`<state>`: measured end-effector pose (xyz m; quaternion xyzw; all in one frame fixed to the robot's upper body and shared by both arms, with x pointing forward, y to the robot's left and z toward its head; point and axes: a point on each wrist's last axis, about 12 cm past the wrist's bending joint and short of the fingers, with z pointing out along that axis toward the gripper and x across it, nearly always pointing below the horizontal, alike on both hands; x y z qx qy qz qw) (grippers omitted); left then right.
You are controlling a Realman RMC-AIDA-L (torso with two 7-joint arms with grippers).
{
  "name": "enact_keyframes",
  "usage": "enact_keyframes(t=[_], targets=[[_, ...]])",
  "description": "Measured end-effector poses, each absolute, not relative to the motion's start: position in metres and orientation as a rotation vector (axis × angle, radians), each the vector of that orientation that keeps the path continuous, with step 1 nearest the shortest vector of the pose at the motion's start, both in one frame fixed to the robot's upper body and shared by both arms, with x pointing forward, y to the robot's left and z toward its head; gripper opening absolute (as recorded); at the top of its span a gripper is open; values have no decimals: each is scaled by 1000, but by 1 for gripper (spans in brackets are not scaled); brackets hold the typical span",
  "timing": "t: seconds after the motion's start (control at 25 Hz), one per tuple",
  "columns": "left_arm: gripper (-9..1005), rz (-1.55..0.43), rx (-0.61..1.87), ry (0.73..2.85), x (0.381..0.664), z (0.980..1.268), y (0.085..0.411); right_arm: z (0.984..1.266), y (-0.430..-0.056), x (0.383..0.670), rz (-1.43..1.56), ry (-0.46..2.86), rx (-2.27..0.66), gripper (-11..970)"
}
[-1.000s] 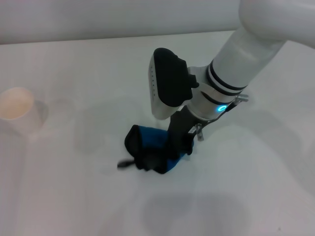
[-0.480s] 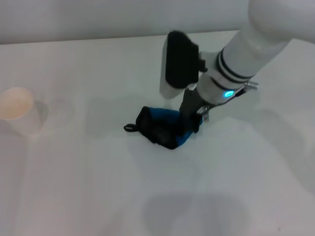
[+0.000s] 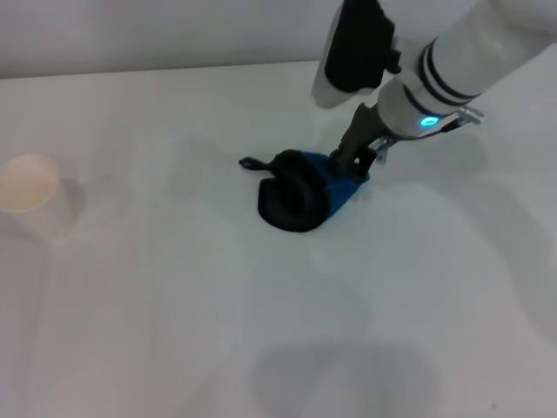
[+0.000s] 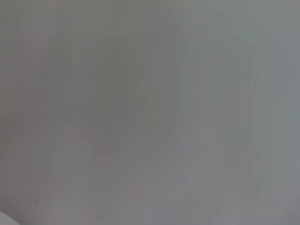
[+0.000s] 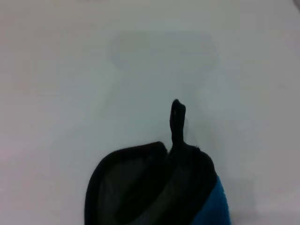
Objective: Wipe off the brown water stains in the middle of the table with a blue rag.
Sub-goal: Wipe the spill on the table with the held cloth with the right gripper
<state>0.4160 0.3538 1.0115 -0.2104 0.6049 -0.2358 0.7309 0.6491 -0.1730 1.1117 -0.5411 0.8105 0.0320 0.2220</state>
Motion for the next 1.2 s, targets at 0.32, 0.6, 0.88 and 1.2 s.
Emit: enact_keyframes(t=[0.32, 0.6, 0.88, 1.2], targets=[[891, -518, -463, 1330, 416, 1012, 354, 1113, -180, 648, 126, 2276, -1391, 10], [891, -517, -464, 1330, 416, 1012, 354, 1116, -196, 653, 145, 2296, -1262, 10], [892, -517, -465, 1329, 416, 1012, 354, 1121, -208, 660, 104, 2281, -1150, 9], [892, -511, -470, 1332, 414, 1011, 355, 1125, -224, 666, 66, 2282, -1071, 9]])
